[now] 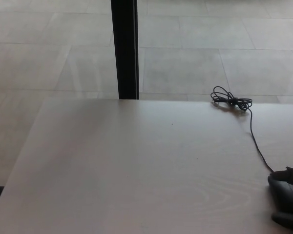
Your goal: The robot uses its right fingers to click on the left button of the black mouse placed on the table.
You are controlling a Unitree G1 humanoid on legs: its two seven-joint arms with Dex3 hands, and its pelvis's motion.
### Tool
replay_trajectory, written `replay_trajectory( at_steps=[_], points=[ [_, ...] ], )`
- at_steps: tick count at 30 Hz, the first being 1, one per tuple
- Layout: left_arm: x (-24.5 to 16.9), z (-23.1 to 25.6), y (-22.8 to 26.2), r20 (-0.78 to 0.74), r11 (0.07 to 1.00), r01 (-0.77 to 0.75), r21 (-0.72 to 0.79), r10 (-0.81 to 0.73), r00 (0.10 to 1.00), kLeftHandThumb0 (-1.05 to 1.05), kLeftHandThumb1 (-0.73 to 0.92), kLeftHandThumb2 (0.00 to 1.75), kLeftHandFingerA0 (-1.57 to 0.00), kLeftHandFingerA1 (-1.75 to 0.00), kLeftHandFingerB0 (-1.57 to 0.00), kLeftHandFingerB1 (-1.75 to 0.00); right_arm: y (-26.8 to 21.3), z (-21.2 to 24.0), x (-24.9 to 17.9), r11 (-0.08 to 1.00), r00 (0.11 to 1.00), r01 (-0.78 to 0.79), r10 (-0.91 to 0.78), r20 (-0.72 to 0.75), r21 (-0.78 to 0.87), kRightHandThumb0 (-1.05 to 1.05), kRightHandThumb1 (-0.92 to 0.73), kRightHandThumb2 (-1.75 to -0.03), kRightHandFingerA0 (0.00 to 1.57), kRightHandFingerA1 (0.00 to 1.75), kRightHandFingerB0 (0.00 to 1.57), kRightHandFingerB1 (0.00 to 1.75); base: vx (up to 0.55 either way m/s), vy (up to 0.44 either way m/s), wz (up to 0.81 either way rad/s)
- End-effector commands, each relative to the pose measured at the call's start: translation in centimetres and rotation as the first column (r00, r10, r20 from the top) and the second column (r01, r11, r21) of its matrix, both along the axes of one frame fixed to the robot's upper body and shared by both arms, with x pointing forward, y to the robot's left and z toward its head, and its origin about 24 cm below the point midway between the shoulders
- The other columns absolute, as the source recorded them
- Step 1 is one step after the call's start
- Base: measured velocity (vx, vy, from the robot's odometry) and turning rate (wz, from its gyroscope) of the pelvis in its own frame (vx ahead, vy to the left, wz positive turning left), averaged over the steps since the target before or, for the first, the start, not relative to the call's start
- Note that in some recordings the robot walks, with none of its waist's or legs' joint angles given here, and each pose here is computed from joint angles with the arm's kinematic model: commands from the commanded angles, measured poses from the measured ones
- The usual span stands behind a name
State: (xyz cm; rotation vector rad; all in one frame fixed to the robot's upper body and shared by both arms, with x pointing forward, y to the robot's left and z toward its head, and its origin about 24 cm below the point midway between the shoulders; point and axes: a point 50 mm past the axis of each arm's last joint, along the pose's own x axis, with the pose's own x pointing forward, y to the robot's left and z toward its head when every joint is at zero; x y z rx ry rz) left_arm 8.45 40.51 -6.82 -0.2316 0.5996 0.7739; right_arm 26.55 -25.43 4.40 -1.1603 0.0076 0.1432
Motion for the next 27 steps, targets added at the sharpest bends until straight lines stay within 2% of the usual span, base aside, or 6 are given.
replay_trajectory(
  at_steps=[1,3,5,6,26,27],
  points=[
    [-0.1,1.0,1.0,0.028,0.999,-0.008,0.048,0.006,1.0,-0.78,0.74,1.13,-0.61,-0.65,-0.4,-0.57,-0.1,0.5,0.1,0.993,0.997,-0.044,0.05,0.051,-0.11,-0.61,-0.75,-0.63,0.27,0.4,0.44,0.34,0.0,0.0,0.0],
    [-0.1,1.0,1.0,0.029,0.999,-0.015,0.042,0.013,0.999,-0.82,0.92,0.7,-0.66,-0.55,-0.45,-0.46,-0.3,0.5,0.1,0.996,0.998,-0.035,0.04,0.052,-0.088,-0.57,-0.72,-0.61,0.26,0.39,0.44,0.35,0.0,0.0,0.0],
    [-0.2,1.0,1.0,0.036,0.999,-0.008,0.035,0.007,0.999,-0.82,0.92,0.71,-0.62,-0.55,-0.42,-0.46,-0.6,0.5,0.1,0.993,0.997,-0.027,0.035,0.063,-0.118,-0.56,-0.71,-0.61,0.28,0.39,0.46,0.34,0.0,0.0,0.0],
    [-0.2,1.0,1.0,0.018,0.999,0.004,0.054,-0.005,1.0,-0.77,0.75,1.14,-0.58,-0.63,-0.38,-0.56,-0.7,0.5,0.1,0.991,0.998,-0.026,0.034,0.061,-0.132,-0.55,-0.67,-0.6,0.27,0.42,0.46,0.35,0.0,0.0,0.0],
    [-0.6,0.8,1.0,-0.002,0.999,-0.008,0.05,0.008,1.0,-0.84,0.92,0.73,-0.71,-0.57,-0.49,-0.46,-1.2,1.3,1.3,0.943,0.996,-0.011,0.04,0.08,-0.334,-0.69,-0.75,-0.63,0.29,0.37,0.46,0.34,0.0,0.0,0.0],
    [-0.8,0.8,0.9,0.01,0.999,0.016,0.048,-0.017,1.0,-0.79,0.75,1.15,-0.6,-0.65,-0.41,-0.57,-0.7,1.2,1.5,0.946,0.996,-0.023,0.048,0.072,-0.323,-0.69,-0.74,-0.63,0.27,0.38,0.45,0.34,0.0,0.0,0.0]
  ],
)
